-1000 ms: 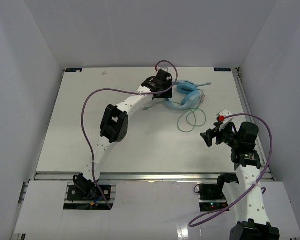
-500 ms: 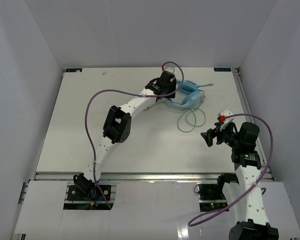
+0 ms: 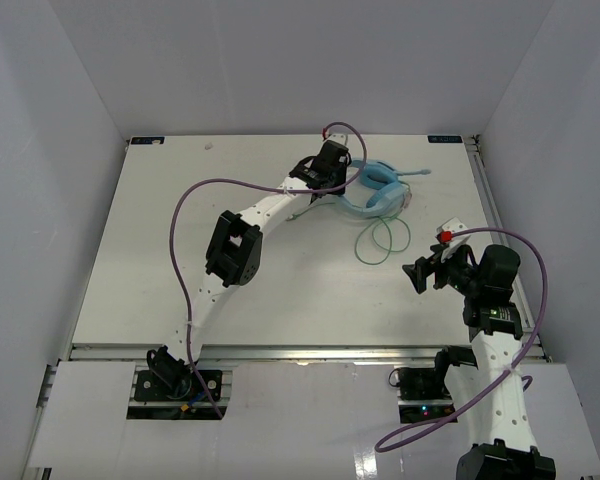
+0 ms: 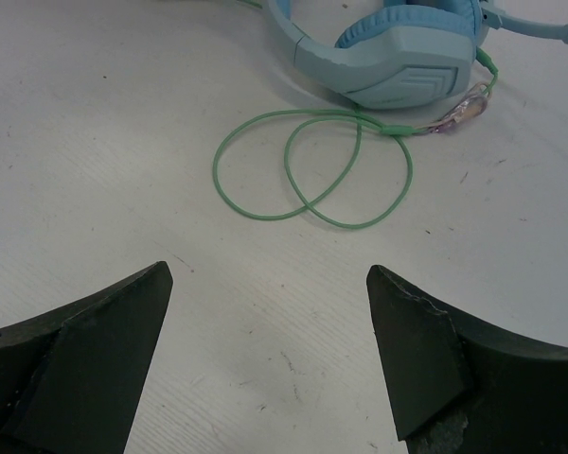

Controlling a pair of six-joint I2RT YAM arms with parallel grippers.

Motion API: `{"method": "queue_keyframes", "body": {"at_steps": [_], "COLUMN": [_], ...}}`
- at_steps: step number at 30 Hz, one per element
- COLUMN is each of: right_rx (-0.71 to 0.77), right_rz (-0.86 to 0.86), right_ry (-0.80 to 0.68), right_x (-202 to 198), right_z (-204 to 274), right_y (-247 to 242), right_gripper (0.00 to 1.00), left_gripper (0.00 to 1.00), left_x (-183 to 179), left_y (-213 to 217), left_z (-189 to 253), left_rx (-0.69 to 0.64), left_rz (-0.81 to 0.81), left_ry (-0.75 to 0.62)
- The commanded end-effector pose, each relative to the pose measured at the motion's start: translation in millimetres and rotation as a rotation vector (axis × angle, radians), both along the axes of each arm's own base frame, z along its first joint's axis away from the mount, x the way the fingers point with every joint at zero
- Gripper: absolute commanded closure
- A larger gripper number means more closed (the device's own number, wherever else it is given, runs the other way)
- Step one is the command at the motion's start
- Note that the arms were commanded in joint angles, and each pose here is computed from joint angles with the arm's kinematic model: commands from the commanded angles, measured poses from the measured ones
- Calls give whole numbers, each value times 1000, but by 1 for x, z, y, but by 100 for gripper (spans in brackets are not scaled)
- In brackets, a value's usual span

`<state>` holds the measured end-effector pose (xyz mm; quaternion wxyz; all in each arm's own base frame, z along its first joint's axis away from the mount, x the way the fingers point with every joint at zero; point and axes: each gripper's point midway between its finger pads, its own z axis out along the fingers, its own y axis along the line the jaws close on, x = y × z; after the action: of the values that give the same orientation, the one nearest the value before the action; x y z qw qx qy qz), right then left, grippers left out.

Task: Wrap the headphones

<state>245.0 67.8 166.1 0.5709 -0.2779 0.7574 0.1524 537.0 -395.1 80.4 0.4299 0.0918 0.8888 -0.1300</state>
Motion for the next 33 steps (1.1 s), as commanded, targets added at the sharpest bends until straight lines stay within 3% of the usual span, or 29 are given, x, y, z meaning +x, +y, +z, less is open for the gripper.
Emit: {"method": "queue_keyframes", "body": {"at_steps": [1, 7, 9, 11, 14, 20, 28, 33], "right_rx": [6, -17, -28, -49, -57, -95, 239, 259], "right_rz": [10, 34, 52, 136, 276, 474, 597, 657], "right_ry": [-37, -49, -61, -99, -127, -287, -147, -91], "right_x": [1, -3, -7, -15, -35, -51, -36, -31], "right_z": [10, 10, 13, 24, 37, 96, 141, 147], "right_y": [1, 3, 4, 14, 30, 50, 79, 117], "right_gripper": [10, 10, 10, 10, 10, 10, 10, 10], "left_gripper": [75, 98, 100, 100, 100, 100, 100, 100], "left_x": [-5, -11, -19, -37, -56, -118, -195, -225], "left_y": [-9, 10, 26, 54, 103, 183, 222, 228], "left_z": [13, 85, 123, 130, 183, 188, 207, 223], "left_rx": [-45, -190, -306, -400, -542, -532, -533, -559], "left_rz": [-36, 15, 31, 54, 94, 153, 142, 123], "left_ry": [-2, -17, -12, 51, 28, 15, -42, -54]}}
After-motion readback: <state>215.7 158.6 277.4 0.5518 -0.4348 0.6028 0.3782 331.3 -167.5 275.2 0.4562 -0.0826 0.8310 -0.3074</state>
